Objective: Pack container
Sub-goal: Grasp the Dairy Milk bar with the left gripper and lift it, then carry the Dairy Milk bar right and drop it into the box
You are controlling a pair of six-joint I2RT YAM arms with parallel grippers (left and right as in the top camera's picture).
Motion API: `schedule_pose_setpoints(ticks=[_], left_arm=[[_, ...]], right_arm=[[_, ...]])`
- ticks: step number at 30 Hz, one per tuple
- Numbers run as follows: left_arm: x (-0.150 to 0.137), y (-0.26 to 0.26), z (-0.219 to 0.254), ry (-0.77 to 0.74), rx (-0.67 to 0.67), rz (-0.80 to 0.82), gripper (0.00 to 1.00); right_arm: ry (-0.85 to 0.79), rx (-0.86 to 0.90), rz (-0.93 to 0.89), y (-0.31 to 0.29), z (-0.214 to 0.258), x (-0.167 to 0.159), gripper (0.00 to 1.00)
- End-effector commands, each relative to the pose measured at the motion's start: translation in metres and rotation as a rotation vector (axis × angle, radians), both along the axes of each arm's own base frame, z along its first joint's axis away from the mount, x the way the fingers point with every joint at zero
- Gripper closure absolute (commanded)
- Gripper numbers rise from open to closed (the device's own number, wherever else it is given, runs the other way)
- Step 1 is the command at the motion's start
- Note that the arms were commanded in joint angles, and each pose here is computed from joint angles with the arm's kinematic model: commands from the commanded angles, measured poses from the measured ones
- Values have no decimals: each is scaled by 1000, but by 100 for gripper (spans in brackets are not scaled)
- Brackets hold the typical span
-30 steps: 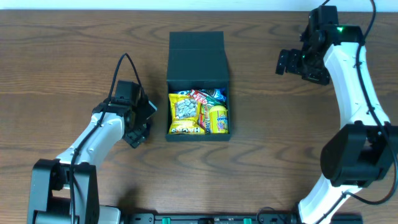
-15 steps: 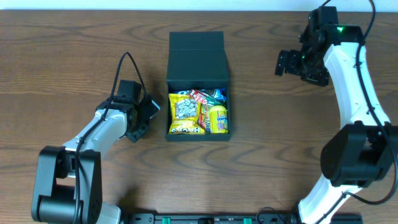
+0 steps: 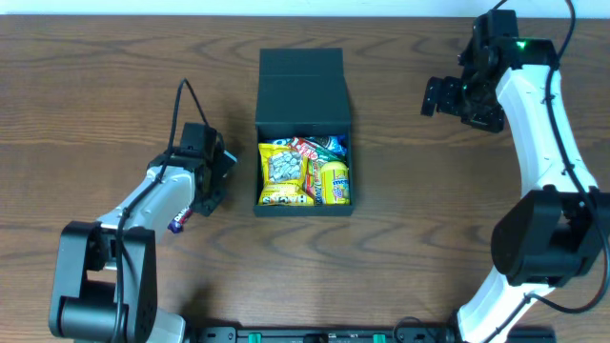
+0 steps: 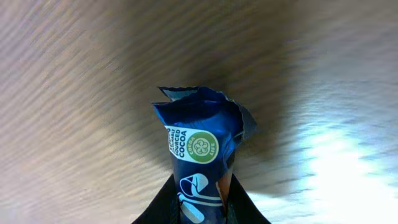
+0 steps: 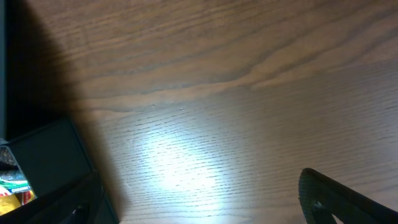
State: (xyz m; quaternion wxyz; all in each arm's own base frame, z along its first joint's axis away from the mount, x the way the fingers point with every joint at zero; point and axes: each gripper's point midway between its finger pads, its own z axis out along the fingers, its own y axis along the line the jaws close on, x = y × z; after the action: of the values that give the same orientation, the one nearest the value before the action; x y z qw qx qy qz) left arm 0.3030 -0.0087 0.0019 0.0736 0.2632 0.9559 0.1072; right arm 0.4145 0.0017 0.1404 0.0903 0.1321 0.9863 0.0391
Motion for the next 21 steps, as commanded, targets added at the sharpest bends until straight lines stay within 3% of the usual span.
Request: schedule_pose_setpoints(ticks=[1,6,11,17,18,21], left_arm=[[31,12,27,-123,19,233,93],[70,-2,71,-244,-87,388,94],[102,-65,123,-289,-252,52,94],[116,-126,158,-390,-376,48,94],[112,-138,158,-379,-386,-9,94],[87,-187,155,-324,-381,-392,94]], right_arm=[[-32,7,-9,-1,10,4,1],[-31,7,-9,-1,10,3,1],[-32,7,-9,-1,10,4,1],[-32,7,-9,-1,10,4,1],[-32,7,-9,-1,10,4,1],[-35,7,-8,-1,10,4,1]])
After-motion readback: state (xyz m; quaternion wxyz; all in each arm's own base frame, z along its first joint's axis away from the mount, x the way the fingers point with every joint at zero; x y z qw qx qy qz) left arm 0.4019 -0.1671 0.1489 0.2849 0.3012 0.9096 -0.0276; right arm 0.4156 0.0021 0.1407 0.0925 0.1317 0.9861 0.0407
